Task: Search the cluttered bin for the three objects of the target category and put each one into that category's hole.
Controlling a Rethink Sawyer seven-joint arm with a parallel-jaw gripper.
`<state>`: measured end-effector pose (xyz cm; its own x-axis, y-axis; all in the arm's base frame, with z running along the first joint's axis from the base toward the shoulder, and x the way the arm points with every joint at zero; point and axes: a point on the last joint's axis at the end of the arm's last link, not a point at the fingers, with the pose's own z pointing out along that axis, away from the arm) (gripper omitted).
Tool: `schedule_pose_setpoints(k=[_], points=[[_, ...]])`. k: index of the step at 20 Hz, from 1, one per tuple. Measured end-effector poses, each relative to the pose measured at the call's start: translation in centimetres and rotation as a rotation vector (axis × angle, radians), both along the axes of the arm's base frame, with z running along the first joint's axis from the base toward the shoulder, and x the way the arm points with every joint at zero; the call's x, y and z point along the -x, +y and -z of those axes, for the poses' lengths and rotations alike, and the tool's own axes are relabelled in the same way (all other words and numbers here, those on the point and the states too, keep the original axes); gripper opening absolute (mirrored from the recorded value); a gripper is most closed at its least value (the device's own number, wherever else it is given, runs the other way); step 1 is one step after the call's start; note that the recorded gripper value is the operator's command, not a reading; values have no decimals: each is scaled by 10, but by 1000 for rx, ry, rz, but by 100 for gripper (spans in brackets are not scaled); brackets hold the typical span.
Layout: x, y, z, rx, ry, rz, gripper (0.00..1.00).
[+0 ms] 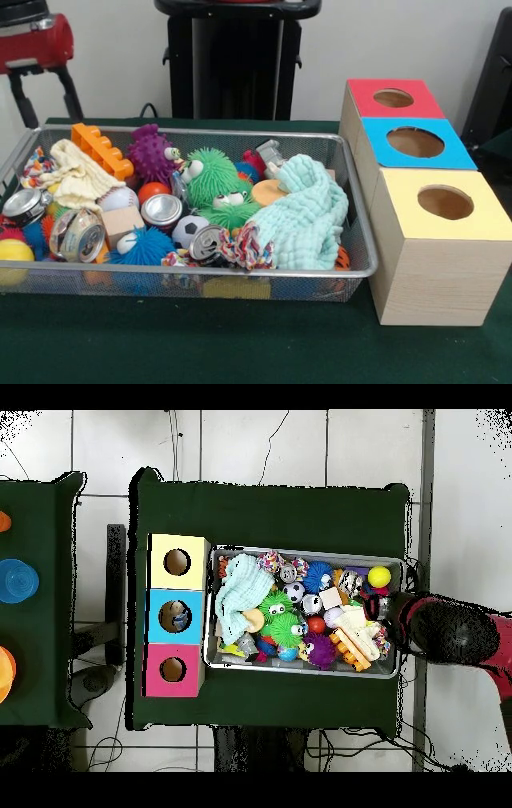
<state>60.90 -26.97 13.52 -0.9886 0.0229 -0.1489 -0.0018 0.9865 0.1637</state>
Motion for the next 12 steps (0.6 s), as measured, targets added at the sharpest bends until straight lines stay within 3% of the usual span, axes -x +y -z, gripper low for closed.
schedule_pose_setpoints(k=[1,4,7,12], points=[[-4,19,0,10,8,-32,100],[-10,40,-1,28,15,-65,100],[-20,84,0,76,27,-118,100],[-24,117,0,113,37,-156,100]])
